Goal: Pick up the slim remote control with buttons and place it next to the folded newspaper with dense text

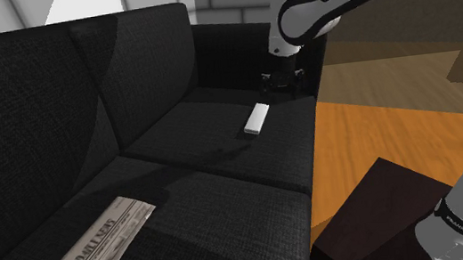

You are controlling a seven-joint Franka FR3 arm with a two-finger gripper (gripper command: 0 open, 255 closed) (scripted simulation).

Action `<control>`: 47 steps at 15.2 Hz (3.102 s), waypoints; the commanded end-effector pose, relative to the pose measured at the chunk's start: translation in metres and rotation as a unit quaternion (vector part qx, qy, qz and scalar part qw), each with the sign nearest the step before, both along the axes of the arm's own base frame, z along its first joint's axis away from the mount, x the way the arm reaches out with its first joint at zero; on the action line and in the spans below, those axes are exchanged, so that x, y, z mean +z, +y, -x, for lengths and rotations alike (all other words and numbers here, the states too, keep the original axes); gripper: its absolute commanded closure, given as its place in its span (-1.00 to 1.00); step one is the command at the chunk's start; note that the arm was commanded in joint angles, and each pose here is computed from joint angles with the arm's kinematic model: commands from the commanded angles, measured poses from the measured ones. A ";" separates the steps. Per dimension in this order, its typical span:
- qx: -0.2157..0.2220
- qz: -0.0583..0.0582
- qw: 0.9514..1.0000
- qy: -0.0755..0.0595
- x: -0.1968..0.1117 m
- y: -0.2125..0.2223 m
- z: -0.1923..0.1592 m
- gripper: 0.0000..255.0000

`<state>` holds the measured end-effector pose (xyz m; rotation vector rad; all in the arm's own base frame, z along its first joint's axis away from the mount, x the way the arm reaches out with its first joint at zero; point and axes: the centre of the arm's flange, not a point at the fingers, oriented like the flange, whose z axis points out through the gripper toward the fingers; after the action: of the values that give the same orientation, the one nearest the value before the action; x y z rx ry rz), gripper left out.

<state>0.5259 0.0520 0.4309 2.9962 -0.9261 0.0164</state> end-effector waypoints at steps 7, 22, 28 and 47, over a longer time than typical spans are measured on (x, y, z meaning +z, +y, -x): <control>-0.120 -0.014 0.993 -0.014 -0.053 -0.011 -0.088 -1.00; -0.139 -0.016 0.990 -0.016 -0.100 -0.014 -0.103 -1.00; -0.139 -0.016 0.990 -0.016 -0.100 -0.014 -0.104 1.00; -0.139 -0.016 0.990 -0.016 -0.032 -0.014 -0.103 1.00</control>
<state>0.6302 0.0376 0.3924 2.8731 -1.3495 0.0477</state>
